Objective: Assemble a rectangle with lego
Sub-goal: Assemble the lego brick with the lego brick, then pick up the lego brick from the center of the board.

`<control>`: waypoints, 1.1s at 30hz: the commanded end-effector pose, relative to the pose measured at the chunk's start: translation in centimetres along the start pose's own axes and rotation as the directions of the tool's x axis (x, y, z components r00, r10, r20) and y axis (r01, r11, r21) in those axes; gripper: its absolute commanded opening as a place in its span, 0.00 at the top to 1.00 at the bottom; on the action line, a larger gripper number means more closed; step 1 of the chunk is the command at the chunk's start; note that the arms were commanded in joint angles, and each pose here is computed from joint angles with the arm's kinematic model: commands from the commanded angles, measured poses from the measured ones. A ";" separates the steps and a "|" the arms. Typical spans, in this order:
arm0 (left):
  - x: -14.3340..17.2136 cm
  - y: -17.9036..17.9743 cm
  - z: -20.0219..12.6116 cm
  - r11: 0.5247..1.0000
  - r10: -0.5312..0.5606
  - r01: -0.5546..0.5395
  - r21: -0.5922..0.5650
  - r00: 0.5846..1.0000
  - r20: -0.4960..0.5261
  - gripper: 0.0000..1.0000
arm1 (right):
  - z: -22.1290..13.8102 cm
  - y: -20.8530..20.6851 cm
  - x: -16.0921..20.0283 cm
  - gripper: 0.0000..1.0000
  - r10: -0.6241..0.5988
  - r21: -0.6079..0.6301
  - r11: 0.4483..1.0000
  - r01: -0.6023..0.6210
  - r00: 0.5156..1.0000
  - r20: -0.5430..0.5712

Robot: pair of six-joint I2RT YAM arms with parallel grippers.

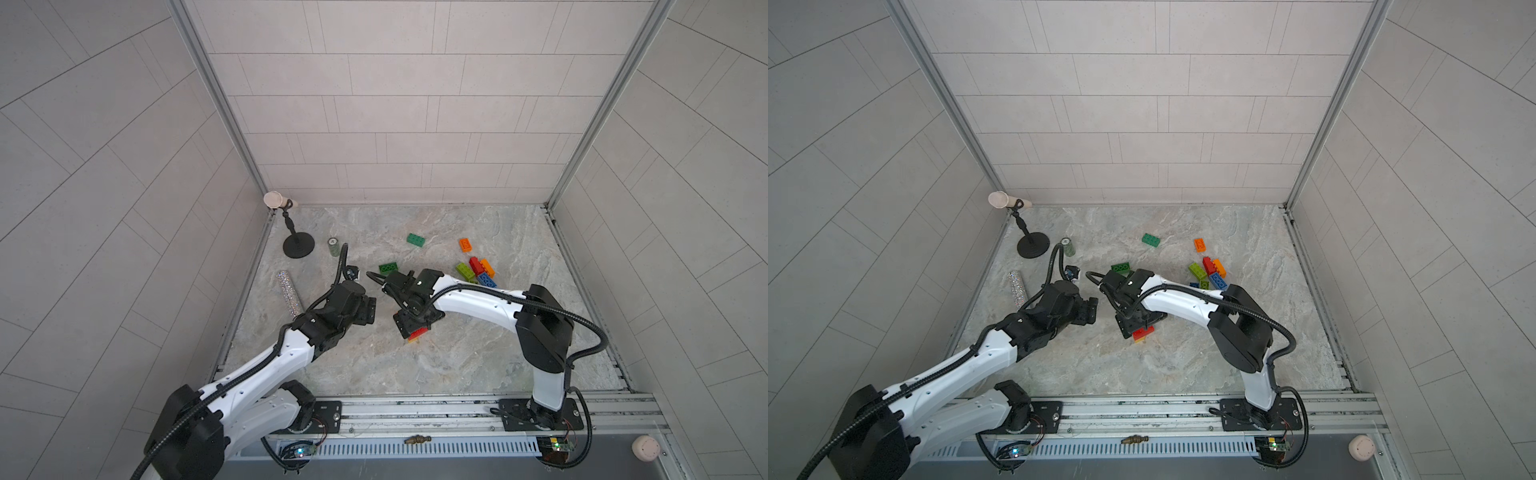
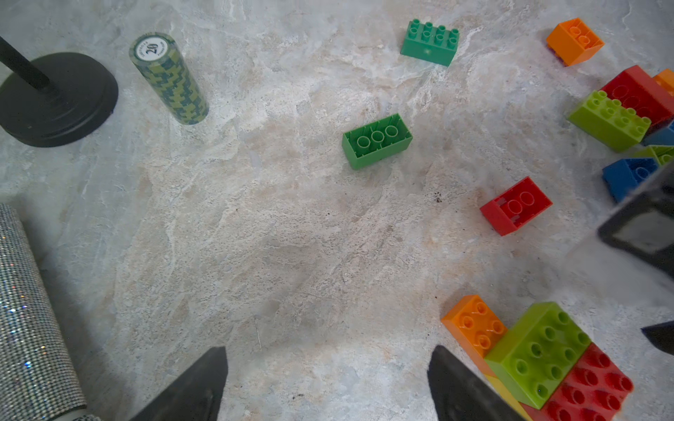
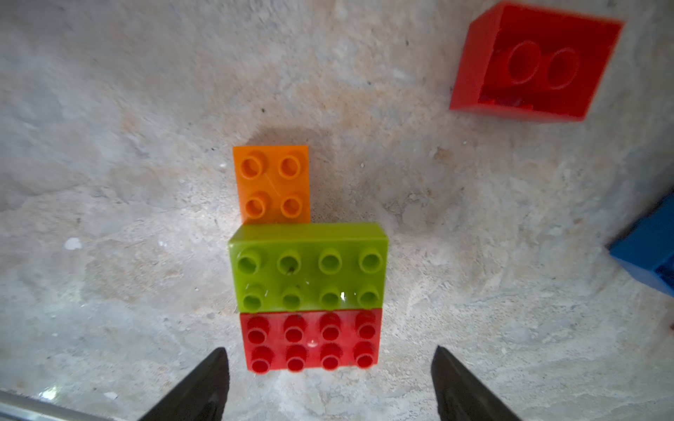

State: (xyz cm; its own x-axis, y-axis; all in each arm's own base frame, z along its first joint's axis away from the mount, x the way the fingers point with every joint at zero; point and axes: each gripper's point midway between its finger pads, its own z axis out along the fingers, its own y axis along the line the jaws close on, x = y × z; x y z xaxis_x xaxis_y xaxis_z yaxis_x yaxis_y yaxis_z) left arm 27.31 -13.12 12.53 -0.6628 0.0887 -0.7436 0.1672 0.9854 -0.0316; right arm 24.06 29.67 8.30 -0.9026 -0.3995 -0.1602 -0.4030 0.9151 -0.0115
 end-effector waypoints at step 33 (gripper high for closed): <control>-7.8 -8.1 -0.4 0.986 0.025 -0.070 0.153 0.960 0.278 0.00 | 6.7 -19.2 -3.0 0.59 0.526 0.045 0.847 -0.530 0.847 0.081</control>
State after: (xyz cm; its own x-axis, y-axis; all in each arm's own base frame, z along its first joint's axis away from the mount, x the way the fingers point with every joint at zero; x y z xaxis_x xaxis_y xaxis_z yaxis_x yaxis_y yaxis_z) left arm 30.09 -23.40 18.08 -0.4017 0.2118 -0.8909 0.3899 0.9198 0.0429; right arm 34.95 13.68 2.33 -0.9684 0.1330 -0.2109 0.1297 0.9911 0.0298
